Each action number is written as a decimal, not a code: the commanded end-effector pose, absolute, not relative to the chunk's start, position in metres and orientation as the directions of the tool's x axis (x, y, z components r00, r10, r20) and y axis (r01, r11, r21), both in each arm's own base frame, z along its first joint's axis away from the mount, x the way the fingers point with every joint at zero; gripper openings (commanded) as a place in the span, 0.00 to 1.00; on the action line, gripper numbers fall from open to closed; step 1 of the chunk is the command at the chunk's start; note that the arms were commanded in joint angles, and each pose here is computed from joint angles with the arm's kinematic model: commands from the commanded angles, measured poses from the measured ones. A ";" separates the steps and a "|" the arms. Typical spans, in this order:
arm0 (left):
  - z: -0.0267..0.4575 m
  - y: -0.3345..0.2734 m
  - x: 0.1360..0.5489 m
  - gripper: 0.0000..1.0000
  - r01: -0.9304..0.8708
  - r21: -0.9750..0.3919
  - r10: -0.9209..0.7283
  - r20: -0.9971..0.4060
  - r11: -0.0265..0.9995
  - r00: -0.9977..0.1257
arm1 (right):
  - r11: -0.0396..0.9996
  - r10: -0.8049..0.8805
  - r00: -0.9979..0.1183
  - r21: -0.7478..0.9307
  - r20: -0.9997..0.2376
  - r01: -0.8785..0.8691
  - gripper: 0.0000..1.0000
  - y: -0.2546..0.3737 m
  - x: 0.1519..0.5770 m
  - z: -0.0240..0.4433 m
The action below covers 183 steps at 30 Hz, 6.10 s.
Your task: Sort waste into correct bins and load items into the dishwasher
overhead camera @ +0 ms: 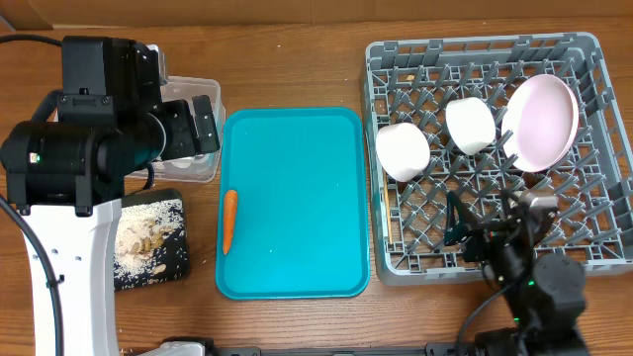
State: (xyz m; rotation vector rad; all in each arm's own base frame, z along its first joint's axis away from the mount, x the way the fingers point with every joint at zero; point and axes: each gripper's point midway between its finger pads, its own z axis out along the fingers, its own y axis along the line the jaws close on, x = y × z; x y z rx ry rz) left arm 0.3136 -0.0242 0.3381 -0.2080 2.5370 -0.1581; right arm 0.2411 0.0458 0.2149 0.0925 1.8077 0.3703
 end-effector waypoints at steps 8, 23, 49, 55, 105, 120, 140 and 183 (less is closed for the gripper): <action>0.338 -0.025 0.315 1.00 -0.118 -0.170 -0.193 -0.543 0.978 -0.817 | 0.916 0.329 -0.136 0.351 -0.935 -0.196 1.00 0.051 0.249 0.179; 0.338 -0.025 0.315 1.00 -0.118 -0.171 -0.193 -0.543 0.978 -0.817 | 0.908 0.341 -0.058 0.345 -0.938 -0.237 1.00 0.052 0.241 0.182; 0.338 -0.025 0.315 1.00 -0.118 -0.170 -0.193 -0.543 0.978 -0.817 | 0.910 0.336 -0.099 0.350 -0.937 -0.222 1.00 0.052 0.241 0.172; 0.346 -0.028 0.307 1.00 -0.100 -0.173 -0.182 -0.567 0.980 -0.803 | 0.910 0.336 -0.099 0.350 -0.937 -0.222 1.00 0.052 0.241 0.172; 0.156 -0.027 0.245 1.00 0.097 -0.163 -0.154 -0.984 0.982 -0.093 | 0.910 0.336 -0.099 0.350 -0.937 -0.222 1.00 0.052 0.241 0.172; 0.156 -0.027 0.245 1.00 0.098 -0.163 -0.154 -0.984 0.982 -0.093 | 0.910 0.336 -0.099 0.350 -0.937 -0.222 1.00 0.052 0.241 0.172; 0.156 -0.027 0.245 1.00 0.098 -0.163 -0.154 -0.984 0.982 -0.093 | 0.910 0.335 -0.099 0.349 -0.937 -0.222 1.00 0.052 0.241 0.172; 0.156 -0.027 0.245 1.00 0.098 -0.163 -0.154 -0.984 0.982 -0.093 | 0.910 0.336 -0.099 0.350 -0.937 -0.222 1.00 0.052 0.241 0.172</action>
